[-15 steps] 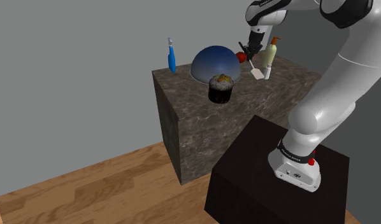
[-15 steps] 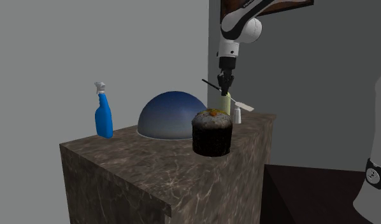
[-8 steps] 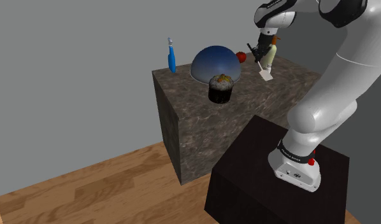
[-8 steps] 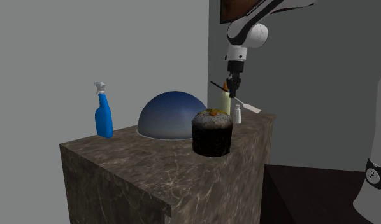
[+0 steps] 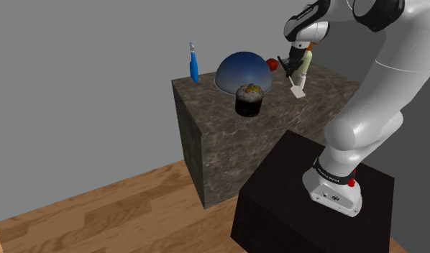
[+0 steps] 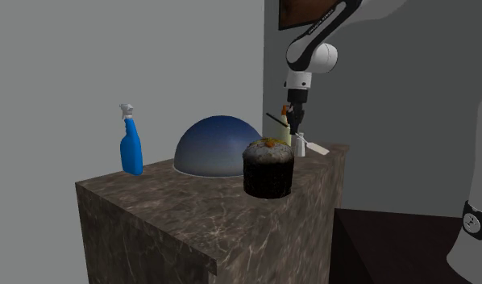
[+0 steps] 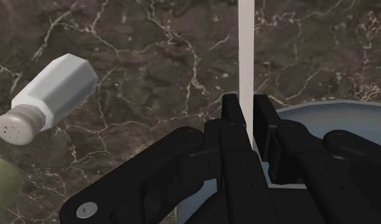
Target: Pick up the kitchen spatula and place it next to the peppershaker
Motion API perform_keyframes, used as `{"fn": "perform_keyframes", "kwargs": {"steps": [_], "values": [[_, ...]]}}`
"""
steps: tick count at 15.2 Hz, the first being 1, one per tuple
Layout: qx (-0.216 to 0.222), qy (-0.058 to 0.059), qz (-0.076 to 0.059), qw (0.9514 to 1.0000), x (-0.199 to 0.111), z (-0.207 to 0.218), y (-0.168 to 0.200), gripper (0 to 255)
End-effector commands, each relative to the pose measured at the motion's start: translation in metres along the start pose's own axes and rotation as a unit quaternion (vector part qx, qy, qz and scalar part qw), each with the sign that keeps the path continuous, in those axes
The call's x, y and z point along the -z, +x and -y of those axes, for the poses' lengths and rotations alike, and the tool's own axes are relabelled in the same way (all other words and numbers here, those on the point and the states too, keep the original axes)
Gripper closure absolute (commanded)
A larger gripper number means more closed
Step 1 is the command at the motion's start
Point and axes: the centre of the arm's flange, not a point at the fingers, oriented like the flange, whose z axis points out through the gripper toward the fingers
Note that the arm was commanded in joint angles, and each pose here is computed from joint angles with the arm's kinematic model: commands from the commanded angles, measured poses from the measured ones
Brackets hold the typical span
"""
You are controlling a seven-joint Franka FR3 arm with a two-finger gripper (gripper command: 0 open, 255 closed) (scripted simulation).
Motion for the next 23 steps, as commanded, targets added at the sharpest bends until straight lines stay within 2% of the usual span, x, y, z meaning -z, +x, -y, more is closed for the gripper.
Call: {"fn": "perform_keyframes", "kwargs": {"steps": [1, 20, 23], "values": [[0.000, 0.000, 0.000, 1.0000, -0.011, 0.001, -0.001, 255], [0.000, 0.000, 0.000, 1.0000, -0.110, 0.001, -0.008, 255], [0.000, 0.000, 0.000, 1.0000, -0.110, 0.001, -0.008, 255]]}}
